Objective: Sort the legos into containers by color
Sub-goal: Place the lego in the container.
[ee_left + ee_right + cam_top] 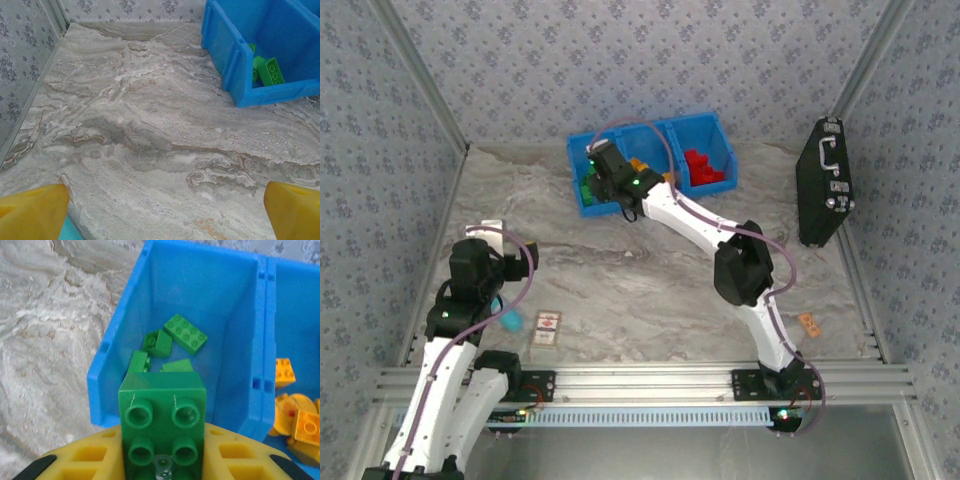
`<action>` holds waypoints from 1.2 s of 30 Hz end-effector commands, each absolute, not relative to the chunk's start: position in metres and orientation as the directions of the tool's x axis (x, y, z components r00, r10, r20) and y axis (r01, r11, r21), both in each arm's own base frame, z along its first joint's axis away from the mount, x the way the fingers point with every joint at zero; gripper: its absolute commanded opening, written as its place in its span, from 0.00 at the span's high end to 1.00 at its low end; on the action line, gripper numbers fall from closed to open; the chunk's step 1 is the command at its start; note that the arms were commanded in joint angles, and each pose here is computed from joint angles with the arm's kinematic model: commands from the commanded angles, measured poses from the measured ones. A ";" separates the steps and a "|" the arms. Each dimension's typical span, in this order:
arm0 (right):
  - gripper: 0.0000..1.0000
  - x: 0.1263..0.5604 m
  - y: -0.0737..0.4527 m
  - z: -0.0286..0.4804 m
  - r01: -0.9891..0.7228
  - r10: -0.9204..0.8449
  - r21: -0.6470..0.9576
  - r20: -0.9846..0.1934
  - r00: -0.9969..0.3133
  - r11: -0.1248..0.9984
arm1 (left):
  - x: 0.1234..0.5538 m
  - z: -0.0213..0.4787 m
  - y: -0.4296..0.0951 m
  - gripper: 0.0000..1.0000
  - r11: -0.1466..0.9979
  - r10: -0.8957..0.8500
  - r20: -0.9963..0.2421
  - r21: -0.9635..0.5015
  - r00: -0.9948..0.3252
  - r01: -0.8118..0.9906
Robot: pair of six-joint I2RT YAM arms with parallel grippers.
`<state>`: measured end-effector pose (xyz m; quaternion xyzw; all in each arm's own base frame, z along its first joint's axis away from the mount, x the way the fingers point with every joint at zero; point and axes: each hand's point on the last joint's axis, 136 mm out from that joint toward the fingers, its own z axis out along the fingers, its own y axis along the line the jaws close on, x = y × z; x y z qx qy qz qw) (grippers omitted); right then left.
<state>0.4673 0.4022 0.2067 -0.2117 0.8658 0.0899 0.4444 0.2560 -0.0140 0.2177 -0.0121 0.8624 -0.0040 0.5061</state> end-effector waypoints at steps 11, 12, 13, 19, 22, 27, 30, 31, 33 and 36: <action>0.65 0.538 0.418 0.209 -0.380 -0.190 -0.035 -0.906 -0.378 0.924 | 0.267 0.220 -0.020 0.00 1.000 -0.016 -0.871 -0.022 -0.490 0.008; 0.65 0.542 0.419 0.205 -0.378 -0.190 -0.035 -0.905 -0.382 0.925 | 0.267 0.219 -0.020 0.00 1.000 -0.017 -0.870 -0.024 -0.493 0.009; 0.64 0.547 0.419 0.202 -0.372 -0.186 -0.033 -0.904 -0.386 0.928 | 0.268 0.218 -0.021 0.00 1.000 -0.016 -0.868 -0.024 -0.496 0.010; 0.60 0.566 0.413 0.172 -0.339 -0.106 0.063 -0.882 -0.458 0.939 | 0.270 0.216 -0.020 0.00 1.000 -0.017 -0.865 -0.023 -0.502 0.006; 0.60 0.573 0.408 0.160 -0.326 -0.069 0.108 -0.870 -0.488 0.939 | 0.271 0.215 -0.020 0.00 1.000 -0.018 -0.862 -0.023 -0.507 0.004; 0.59 0.579 0.409 0.149 -0.343 -0.031 0.175 -0.855 -0.518 0.923 | 0.274 0.211 -0.021 0.00 1.000 -0.015 -0.853 -0.020 -0.521 0.005; 0.59 0.580 0.411 0.147 -0.351 -0.032 0.181 -0.852 -0.523 0.919 | 0.276 0.210 -0.021 0.00 1.000 -0.014 -0.851 -0.020 -0.525 0.006; 0.59 0.580 0.411 0.147 -0.354 -0.034 0.180 -0.852 -0.523 0.918 | 0.276 0.210 -0.021 0.00 1.000 -0.014 -0.851 -0.021 -0.526 0.006; 0.59 0.579 0.412 0.148 -0.361 -0.038 0.179 -0.853 -0.520 0.915 | 0.276 0.210 -0.021 0.00 1.000 -0.015 -0.851 -0.021 -0.525 0.006; 0.59 0.577 0.412 0.151 -0.369 -0.049 0.172 -0.853 -0.519 0.913 | 0.275 0.211 -0.022 0.00 1.000 -0.014 -0.853 -0.022 -0.522 0.009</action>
